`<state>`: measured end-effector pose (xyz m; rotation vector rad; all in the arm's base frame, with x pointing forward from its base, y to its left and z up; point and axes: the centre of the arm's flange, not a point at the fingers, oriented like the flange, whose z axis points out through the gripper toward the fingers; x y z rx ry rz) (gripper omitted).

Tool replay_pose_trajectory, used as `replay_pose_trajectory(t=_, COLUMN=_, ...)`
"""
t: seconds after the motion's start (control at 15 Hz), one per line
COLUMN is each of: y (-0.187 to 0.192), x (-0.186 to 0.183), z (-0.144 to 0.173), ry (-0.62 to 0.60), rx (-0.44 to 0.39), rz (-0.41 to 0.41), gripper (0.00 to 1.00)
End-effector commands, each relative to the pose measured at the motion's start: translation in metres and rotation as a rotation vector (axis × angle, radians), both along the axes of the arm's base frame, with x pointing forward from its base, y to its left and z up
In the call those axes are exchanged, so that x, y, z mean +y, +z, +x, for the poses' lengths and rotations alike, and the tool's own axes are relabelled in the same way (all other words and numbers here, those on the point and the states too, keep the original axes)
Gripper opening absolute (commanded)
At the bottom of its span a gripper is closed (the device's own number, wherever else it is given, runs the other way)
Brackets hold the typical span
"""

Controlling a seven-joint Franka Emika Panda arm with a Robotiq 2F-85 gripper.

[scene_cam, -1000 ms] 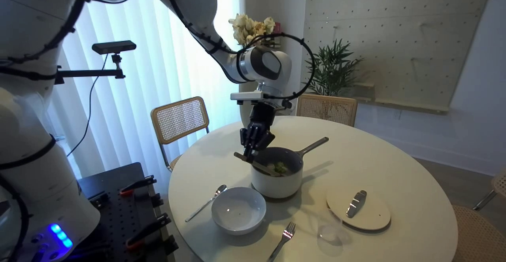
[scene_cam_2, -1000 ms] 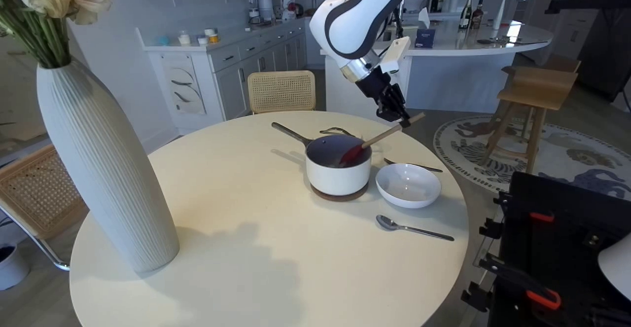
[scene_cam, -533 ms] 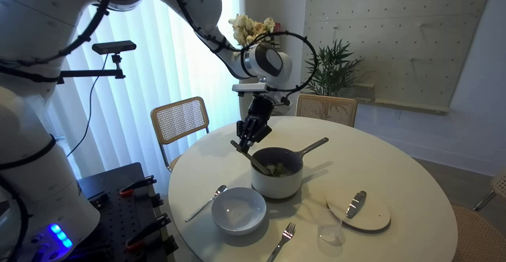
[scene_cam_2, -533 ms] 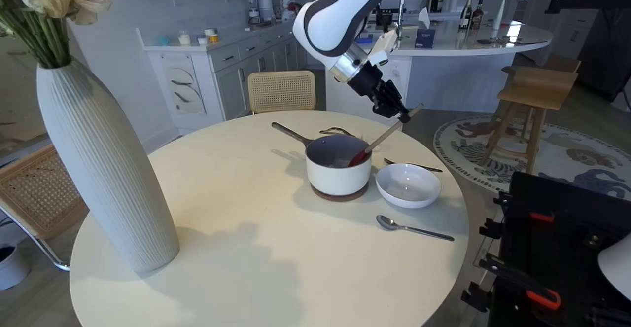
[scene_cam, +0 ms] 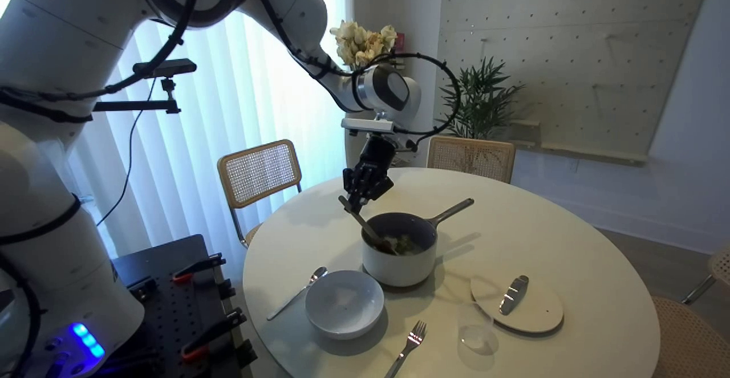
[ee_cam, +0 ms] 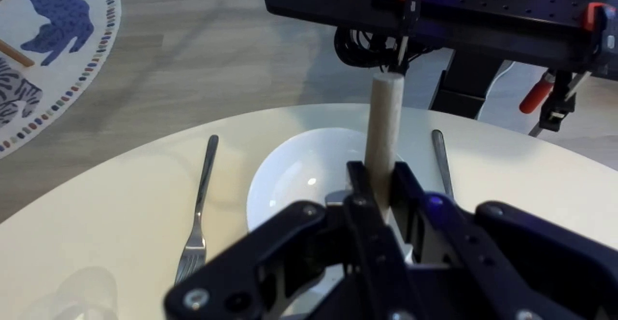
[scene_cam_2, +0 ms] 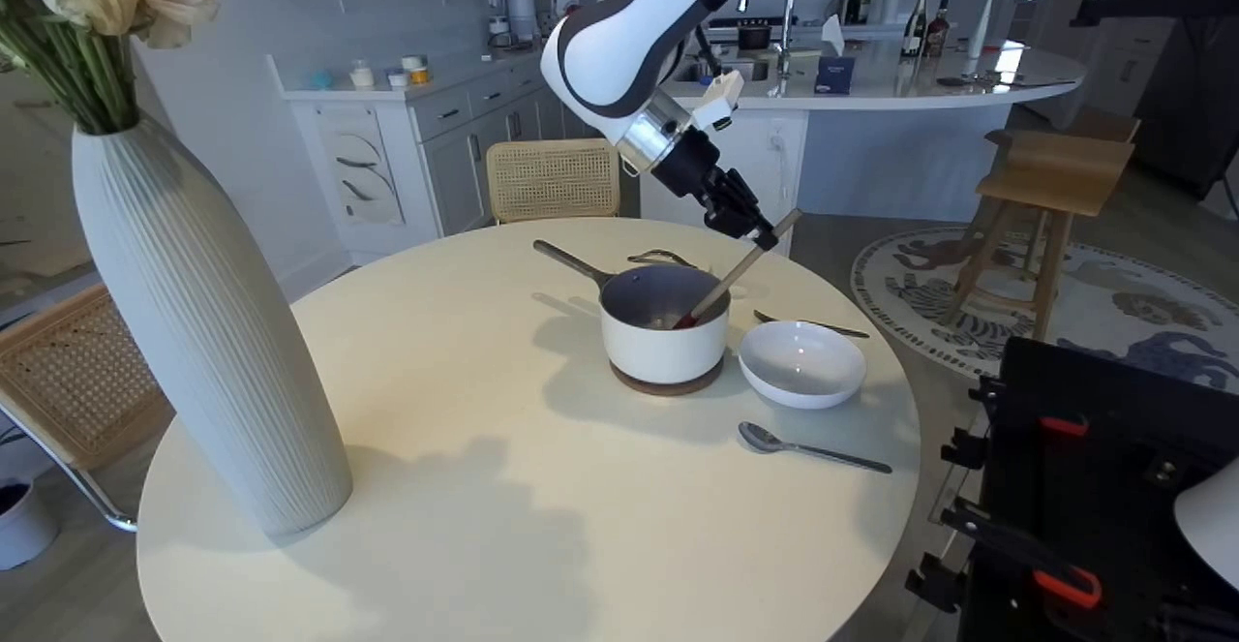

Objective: Use the spatula to stir in the pot

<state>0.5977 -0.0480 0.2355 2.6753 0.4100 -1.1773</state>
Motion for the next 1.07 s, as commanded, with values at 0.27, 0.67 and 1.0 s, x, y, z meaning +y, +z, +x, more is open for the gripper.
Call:
replay_pose_trajectory(t=0.27, y=-0.006, x=-0.005, z=0.043, ry=-0.051, rx=-0.045, rz=0.081, gripper=0.04)
replay_pose_trajectory(t=0.67, y=0.002, x=-0.020, z=0.043, ry=-0.096, rx=-0.056, rz=0.025, gripper=0.04)
replay_pose_trajectory(t=1.0, y=0.005, x=-0.043, z=0.042, ry=-0.141, rx=-0.076, rz=-0.026, gripper=0.04)
